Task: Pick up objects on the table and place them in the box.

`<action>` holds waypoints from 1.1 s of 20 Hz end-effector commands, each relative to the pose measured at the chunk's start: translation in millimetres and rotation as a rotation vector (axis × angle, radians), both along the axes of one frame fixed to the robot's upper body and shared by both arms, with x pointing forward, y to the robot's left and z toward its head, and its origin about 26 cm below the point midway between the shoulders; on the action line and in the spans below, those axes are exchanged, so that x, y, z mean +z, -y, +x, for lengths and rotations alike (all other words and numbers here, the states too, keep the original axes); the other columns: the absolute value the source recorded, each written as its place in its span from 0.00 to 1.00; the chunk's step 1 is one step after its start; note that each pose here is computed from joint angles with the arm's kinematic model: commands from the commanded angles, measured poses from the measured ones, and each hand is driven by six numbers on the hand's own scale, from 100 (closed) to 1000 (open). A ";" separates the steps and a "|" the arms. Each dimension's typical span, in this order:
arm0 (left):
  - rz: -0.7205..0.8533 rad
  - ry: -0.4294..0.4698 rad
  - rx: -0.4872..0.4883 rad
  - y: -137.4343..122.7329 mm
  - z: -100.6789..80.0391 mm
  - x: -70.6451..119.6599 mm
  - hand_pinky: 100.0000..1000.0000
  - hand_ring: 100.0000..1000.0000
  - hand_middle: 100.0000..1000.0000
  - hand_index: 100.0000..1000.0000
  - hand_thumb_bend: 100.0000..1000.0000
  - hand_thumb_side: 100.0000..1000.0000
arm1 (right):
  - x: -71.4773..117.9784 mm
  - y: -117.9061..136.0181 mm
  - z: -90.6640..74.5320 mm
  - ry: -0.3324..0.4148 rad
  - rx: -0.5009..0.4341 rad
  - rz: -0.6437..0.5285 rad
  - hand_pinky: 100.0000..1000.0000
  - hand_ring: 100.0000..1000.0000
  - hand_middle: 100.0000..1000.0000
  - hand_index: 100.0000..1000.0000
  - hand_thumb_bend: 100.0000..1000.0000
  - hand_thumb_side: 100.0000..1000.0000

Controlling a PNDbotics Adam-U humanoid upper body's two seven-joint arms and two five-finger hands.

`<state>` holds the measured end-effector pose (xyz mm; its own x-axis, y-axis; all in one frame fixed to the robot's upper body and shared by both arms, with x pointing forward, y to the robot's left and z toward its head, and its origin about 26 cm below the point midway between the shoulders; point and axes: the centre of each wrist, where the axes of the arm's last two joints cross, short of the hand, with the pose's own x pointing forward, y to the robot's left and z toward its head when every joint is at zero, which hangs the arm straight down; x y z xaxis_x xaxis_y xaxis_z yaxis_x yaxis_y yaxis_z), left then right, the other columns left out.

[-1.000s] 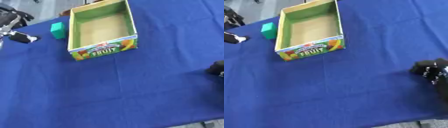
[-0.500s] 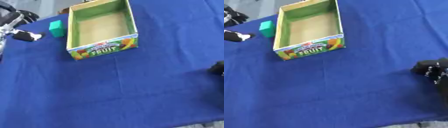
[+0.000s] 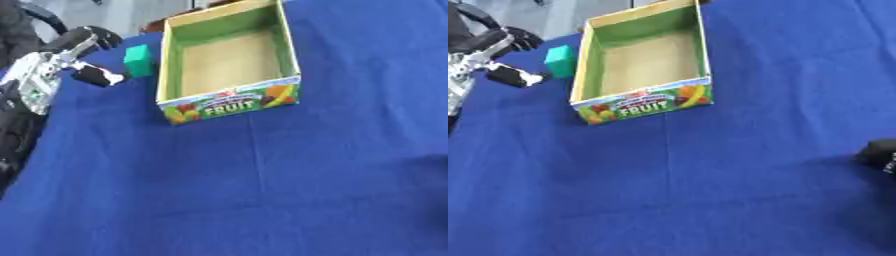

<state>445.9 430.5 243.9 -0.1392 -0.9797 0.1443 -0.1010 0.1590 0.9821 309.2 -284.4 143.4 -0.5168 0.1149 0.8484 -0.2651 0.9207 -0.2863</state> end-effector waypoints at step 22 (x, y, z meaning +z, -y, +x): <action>0.029 0.107 0.034 -13.7 -7.3 19.1 0.83 0.86 0.84 0.88 0.45 0.18 | 3.4 -0.3 -1.9 0.020 -0.012 0.006 0.79 0.65 0.58 0.69 0.00 1.00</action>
<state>445.7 430.7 244.1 -0.1417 -0.9827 0.1188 -0.1550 0.1406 0.9779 307.7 -280.6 147.8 -0.5369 0.0991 0.8378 -0.2605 0.9251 -0.2764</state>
